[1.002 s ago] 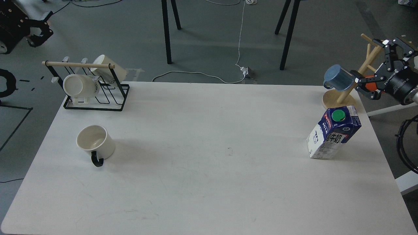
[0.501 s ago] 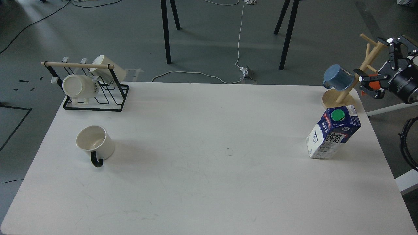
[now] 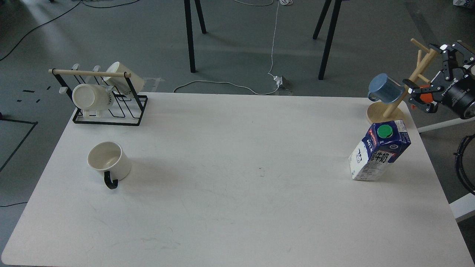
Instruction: Place cup and milk with both arms
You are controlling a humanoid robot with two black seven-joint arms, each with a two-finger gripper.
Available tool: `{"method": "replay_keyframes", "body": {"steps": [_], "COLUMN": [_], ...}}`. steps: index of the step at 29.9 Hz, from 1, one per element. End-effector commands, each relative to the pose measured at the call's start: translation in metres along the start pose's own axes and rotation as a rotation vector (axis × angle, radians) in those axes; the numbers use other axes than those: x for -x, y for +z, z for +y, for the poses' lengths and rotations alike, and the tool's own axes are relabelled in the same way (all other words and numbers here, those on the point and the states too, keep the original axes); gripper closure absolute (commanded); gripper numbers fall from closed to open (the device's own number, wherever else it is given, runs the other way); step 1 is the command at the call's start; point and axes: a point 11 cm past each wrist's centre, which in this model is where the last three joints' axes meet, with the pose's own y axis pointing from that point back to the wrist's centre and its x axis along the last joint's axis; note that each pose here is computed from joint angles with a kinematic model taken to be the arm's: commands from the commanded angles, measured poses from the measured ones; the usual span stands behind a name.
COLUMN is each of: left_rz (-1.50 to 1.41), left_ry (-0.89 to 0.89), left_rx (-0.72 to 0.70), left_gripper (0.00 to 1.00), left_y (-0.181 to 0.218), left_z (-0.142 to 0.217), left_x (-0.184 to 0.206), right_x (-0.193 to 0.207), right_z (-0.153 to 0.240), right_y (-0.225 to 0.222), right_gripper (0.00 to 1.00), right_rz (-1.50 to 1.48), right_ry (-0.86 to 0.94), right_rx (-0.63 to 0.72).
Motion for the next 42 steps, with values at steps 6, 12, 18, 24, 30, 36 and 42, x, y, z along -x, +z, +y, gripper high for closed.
{"method": "replay_keyframes", "body": {"steps": [6,12,18,24,30,36,42], "left_rz": [-0.154,-0.221,-0.224,-0.292,-0.355,-0.523,-0.83], "left_ry": [-0.15,-0.237,-0.366,-0.574,-0.665,-0.739,-0.943], "left_rx": [-0.019,-0.047,-0.015,0.078,0.079,0.193,0.381], "left_gripper": [0.0,0.0,0.0,0.0,0.0,0.0,0.0], "left_y": [0.015,0.001,0.003,0.029,0.023,0.033,0.025], "left_z": [-0.024,-0.036,-0.045,-0.022,-0.006,0.002,0.031], "left_x": [0.057,0.097,0.153,0.203,0.222,0.245,0.28], "right_x": [0.0,-0.002,-0.002,0.0,-0.001,-0.001,-0.003], "right_z": [0.0,0.001,0.0,-0.002,-0.001,-0.001,0.001], "right_y": [0.001,0.001,0.002,0.006,0.006,0.009,0.012], "right_gripper": [0.01,0.01,0.01,0.01,0.01,0.01,0.01], "right_rz": [0.0,0.001,-0.001,-0.005,-0.004,-0.005,-0.008], "right_ry": [0.0,0.008,0.007,0.001,0.004,0.004,0.009], "right_rx": [0.002,0.002,0.004,0.009,0.012,0.017,0.022]}}
